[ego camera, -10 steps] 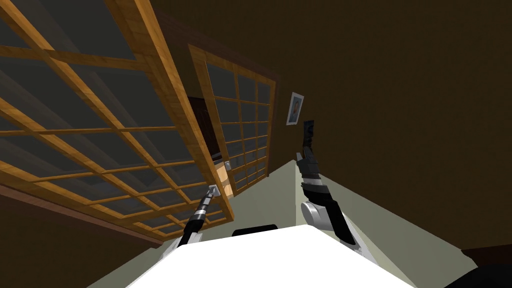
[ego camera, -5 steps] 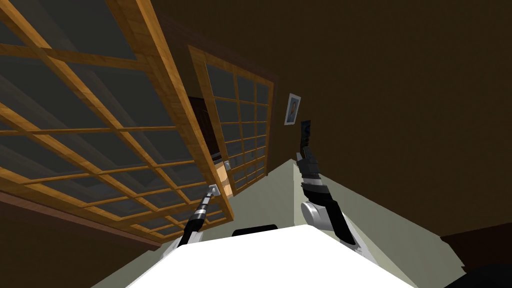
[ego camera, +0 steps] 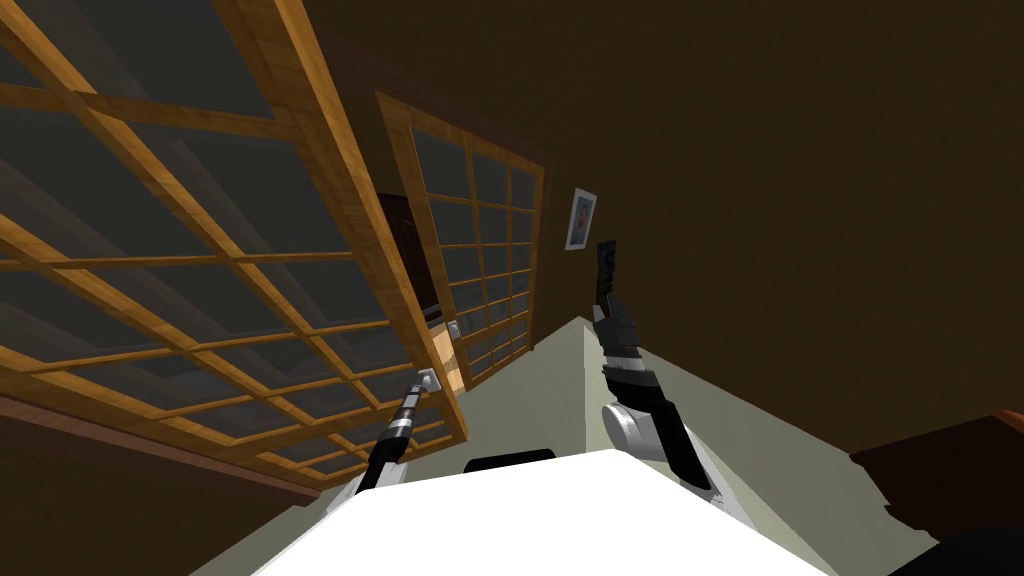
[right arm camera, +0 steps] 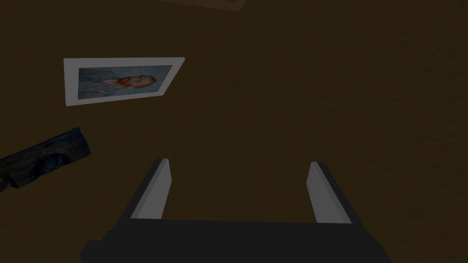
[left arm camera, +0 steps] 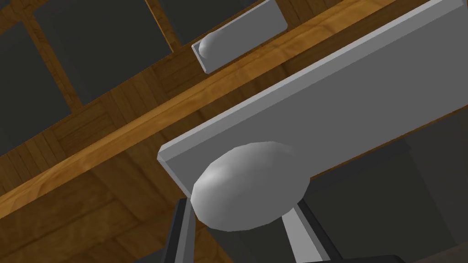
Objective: Pull the door open
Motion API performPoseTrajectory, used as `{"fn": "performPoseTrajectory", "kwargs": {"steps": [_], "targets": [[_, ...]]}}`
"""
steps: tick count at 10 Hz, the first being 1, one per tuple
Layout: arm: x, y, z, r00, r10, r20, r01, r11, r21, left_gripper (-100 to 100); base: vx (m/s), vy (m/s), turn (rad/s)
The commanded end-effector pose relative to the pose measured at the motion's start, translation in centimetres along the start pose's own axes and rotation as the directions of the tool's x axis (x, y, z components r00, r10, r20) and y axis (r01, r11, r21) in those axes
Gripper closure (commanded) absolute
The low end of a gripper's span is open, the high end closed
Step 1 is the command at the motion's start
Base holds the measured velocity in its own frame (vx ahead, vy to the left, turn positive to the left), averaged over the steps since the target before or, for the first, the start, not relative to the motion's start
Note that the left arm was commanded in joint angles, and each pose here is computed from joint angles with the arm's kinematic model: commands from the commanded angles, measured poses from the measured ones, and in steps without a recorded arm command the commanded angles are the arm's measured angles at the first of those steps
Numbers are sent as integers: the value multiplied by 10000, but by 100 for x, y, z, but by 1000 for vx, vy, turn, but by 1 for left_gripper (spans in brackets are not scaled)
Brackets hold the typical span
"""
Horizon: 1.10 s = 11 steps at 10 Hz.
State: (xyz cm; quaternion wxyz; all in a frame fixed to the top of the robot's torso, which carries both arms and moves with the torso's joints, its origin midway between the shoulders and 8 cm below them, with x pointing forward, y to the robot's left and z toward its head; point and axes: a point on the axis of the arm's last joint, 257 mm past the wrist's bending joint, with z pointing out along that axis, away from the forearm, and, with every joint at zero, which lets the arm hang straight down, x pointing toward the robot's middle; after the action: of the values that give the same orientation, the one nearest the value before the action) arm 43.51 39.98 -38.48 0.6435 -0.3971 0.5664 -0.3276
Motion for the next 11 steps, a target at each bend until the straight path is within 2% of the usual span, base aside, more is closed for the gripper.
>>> {"fn": "performPoseTrajectory", "kwargs": {"steps": [1, 3, 6, 8, 9, 10, 11], "targets": [[82, -13, 3, 9992, -380, -88, 380, 9993, 18, 100, -28, 16, -32], [63, -6, 12, 9932, -1164, 50, 1164, 9932, -26, 100, -41, 17, -74], [63, -6, 12, 9910, -1336, 50, 1336, 9910, -25, 100, -18, 10, -16], [44, 1, 20, 9768, -2132, 195, 2133, 9770, -48, 100, -35, 15, -74], [44, 1, 20, 9733, -2288, 195, 2289, 9734, -45, 100, -36, 20, -29], [35, 5, 24, 9624, -2704, 270, 2706, 9627, -48, 100, -33, 15, -56], [35, 5, 24, 9607, -2761, 270, 2763, 9611, -46, 100, -30, 16, -27]]}}
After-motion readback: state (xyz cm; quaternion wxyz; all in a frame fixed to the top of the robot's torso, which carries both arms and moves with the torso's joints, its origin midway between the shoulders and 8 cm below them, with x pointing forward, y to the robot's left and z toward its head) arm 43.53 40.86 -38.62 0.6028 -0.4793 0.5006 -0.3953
